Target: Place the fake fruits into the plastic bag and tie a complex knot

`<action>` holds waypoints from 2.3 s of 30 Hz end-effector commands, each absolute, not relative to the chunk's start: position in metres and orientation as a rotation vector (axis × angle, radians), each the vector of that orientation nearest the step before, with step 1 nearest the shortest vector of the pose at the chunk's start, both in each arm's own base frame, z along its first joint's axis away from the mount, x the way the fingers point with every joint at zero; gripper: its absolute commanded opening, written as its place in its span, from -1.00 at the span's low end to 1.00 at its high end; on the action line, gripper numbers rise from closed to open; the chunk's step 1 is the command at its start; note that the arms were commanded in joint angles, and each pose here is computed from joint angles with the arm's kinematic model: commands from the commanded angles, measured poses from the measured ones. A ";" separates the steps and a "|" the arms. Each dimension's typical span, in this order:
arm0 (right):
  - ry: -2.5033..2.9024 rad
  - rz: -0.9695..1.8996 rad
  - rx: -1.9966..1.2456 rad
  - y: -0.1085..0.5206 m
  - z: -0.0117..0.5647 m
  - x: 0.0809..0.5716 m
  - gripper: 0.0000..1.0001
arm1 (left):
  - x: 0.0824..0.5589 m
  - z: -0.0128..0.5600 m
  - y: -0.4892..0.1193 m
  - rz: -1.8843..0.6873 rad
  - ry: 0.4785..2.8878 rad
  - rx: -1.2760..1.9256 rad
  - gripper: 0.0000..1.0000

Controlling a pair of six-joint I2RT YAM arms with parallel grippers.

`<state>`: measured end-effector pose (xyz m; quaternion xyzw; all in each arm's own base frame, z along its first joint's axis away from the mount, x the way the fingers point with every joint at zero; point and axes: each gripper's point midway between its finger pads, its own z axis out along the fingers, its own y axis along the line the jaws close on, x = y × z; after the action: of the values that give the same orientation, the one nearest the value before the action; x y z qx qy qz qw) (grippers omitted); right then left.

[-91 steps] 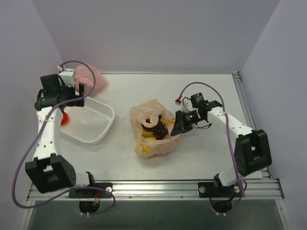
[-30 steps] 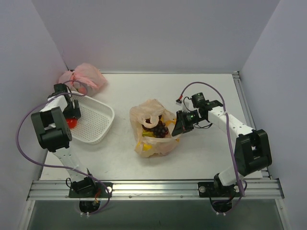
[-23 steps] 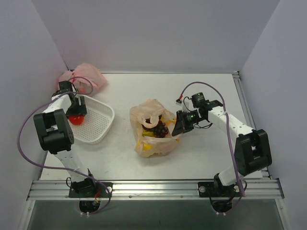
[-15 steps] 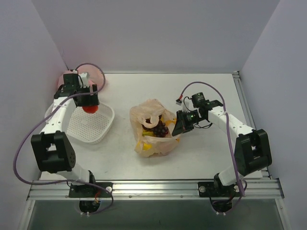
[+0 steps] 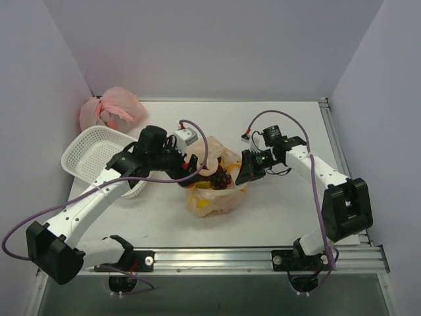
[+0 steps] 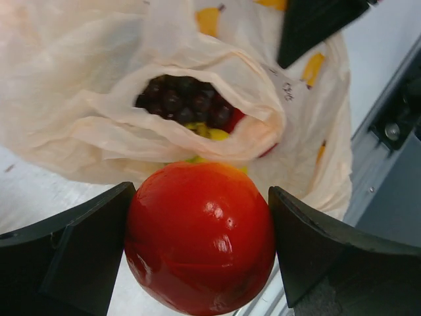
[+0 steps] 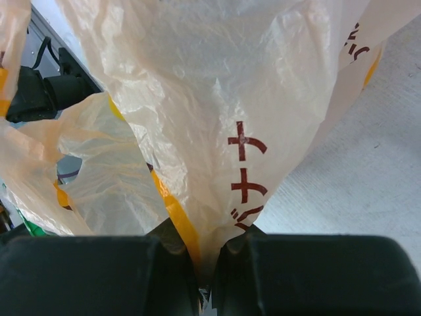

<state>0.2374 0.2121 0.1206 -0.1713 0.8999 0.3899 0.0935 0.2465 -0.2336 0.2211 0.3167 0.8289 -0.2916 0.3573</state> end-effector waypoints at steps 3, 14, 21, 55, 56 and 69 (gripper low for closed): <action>2.632 1.173 -0.498 0.214 0.136 0.245 -1.00 | 0.227 0.222 -0.282 -0.852 2.072 0.997 0.43; 2.623 1.165 -0.490 0.214 0.140 0.248 -1.00 | 0.200 0.224 -0.365 -1.043 1.976 1.232 0.40; 2.618 1.176 -0.482 0.213 0.141 0.249 -1.00 | 0.176 0.204 -0.362 -1.024 2.007 1.272 0.42; 2.640 1.211 -0.466 0.213 0.133 0.255 -1.00 | 0.301 0.220 -0.373 -0.806 1.929 1.015 0.05; 2.638 1.210 -0.470 0.212 0.133 0.255 -1.00 | 0.299 0.220 -0.370 -0.821 1.953 0.988 0.04; 2.630 1.229 -0.477 0.210 0.132 0.251 -1.00 | 0.215 0.213 -0.355 -1.010 2.027 1.108 -0.01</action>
<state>0.2522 0.2087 0.1254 -0.1528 0.8975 0.4017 0.0987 0.2432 -0.3593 0.2379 0.4118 0.7495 -0.3744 0.3585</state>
